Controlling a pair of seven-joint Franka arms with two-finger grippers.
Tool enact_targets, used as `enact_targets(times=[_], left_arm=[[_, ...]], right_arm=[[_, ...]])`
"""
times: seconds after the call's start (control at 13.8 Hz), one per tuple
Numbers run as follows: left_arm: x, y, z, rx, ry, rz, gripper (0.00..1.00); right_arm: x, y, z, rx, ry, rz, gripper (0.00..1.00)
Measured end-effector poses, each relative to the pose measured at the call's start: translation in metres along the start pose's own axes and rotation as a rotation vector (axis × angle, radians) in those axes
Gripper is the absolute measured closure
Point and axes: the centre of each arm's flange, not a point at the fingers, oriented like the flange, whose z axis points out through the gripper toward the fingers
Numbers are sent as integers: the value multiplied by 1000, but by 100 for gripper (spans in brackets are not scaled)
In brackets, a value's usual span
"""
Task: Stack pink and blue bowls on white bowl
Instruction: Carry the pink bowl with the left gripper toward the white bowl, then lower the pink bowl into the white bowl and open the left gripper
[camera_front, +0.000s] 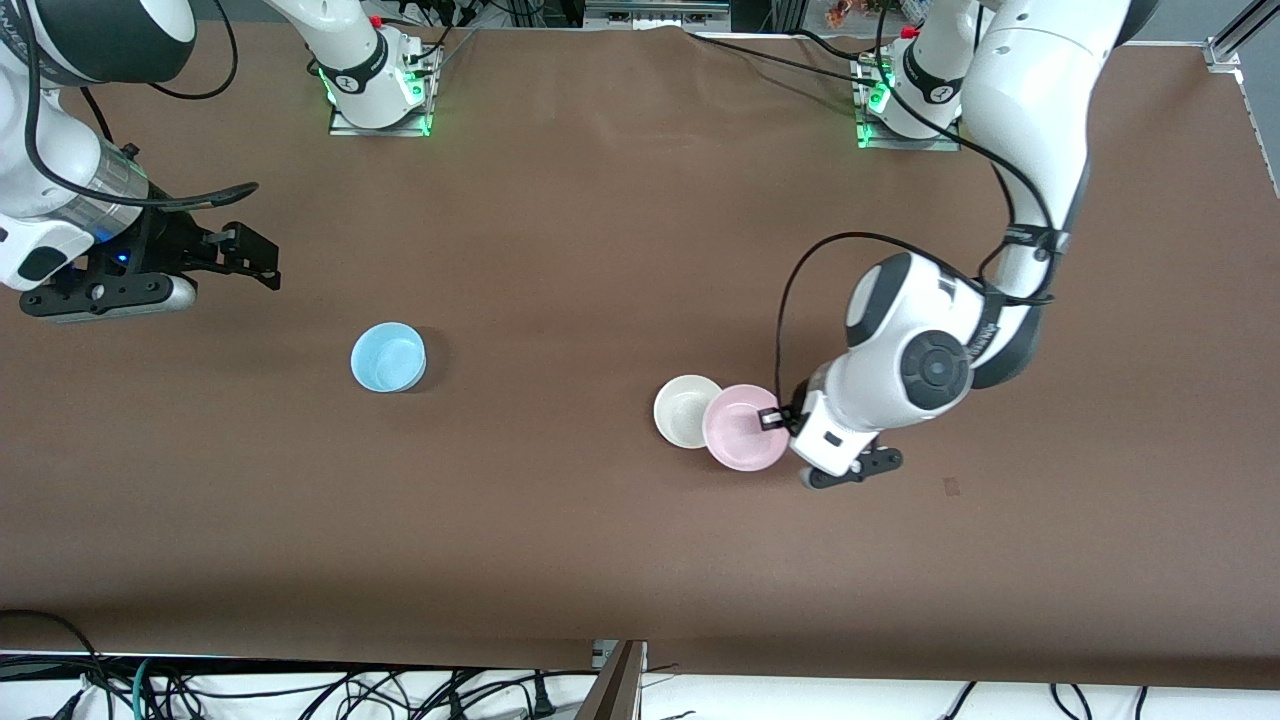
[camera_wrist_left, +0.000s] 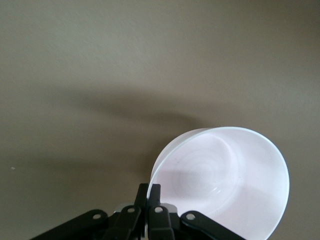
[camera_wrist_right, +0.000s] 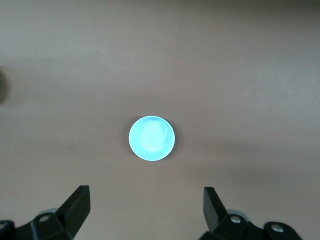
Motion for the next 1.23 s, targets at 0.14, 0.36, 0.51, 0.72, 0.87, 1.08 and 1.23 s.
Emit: enact_targets(times=[0.14, 0.36, 0.51, 0.72, 0.87, 1.08, 1.23], left_arm=[[-9, 11, 7, 6, -8, 16, 97], [-22, 23, 21, 20, -26, 38, 97], [-26, 26, 38, 24, -31, 45, 97], [-26, 28, 65, -2, 4, 46, 97], [-30, 28, 81, -8, 14, 49, 97], [-35, 24, 96, -6, 16, 48, 97], [-34, 24, 96, -8, 19, 47, 97]], right_arm=[[0, 0, 0, 0, 0, 0, 0], [0, -1, 0, 0, 1, -1, 0], [0, -1, 0, 0, 1, -2, 0], [0, -1, 0, 0, 1, -2, 0], [0, -1, 0, 0, 1, -2, 0], [0, -1, -1, 0, 1, -2, 0], [0, -1, -2, 0, 3, -2, 0]])
